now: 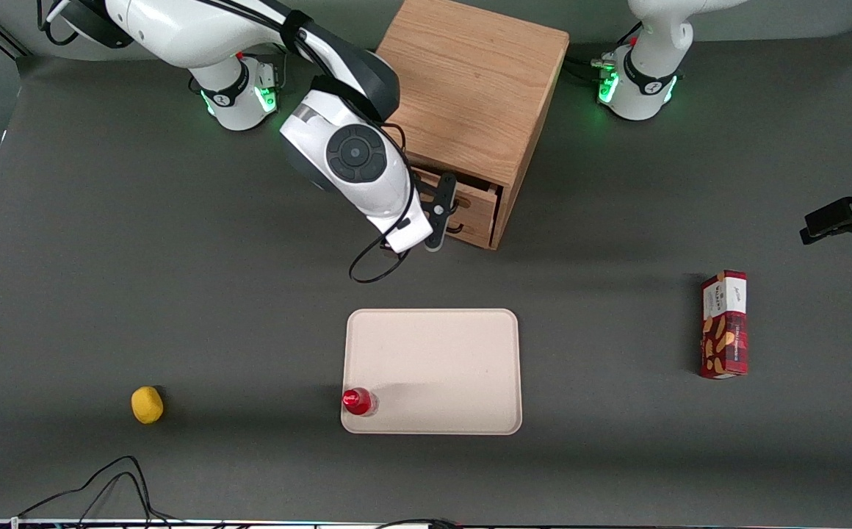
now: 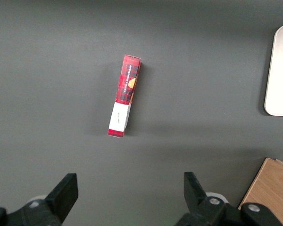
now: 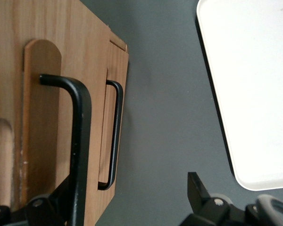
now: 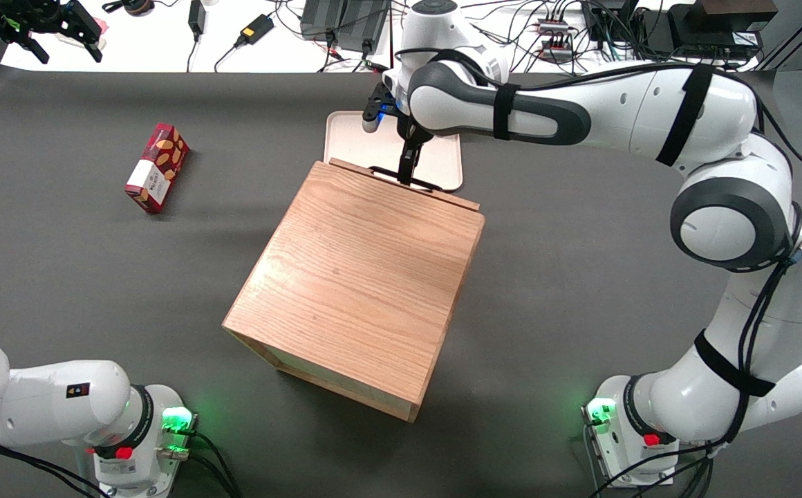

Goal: Open upper drawer

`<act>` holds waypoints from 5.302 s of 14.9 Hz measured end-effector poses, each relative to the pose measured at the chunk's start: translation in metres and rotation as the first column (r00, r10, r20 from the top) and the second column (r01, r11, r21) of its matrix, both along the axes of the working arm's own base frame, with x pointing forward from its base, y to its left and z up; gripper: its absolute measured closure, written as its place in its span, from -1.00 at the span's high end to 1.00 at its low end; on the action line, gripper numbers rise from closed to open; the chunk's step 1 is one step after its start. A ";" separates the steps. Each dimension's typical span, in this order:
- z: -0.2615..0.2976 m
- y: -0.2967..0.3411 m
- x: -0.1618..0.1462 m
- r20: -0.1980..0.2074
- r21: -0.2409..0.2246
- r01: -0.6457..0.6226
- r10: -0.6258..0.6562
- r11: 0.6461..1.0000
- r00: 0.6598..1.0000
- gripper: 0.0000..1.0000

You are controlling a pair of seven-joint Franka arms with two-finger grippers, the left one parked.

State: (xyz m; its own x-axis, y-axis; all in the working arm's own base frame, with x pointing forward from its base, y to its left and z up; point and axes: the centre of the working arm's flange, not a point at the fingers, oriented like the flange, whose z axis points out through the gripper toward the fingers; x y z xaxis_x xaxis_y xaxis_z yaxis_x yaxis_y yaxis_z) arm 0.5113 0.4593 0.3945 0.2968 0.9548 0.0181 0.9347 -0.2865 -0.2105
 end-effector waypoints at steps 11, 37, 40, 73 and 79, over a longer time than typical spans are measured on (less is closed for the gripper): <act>0.005 -0.024 0.040 0.023 0.035 0.019 -0.020 0.999 1.000 1.00; 0.002 -0.101 0.127 0.098 0.113 0.100 -0.112 0.989 0.989 1.00; 0.001 -0.111 0.136 0.116 0.125 0.105 -0.120 0.987 0.986 1.00; 0.206 -0.326 0.135 0.177 0.290 0.616 -0.673 0.733 0.718 1.00; 0.215 -0.391 0.063 0.076 -0.001 0.936 -0.933 0.352 0.352 1.00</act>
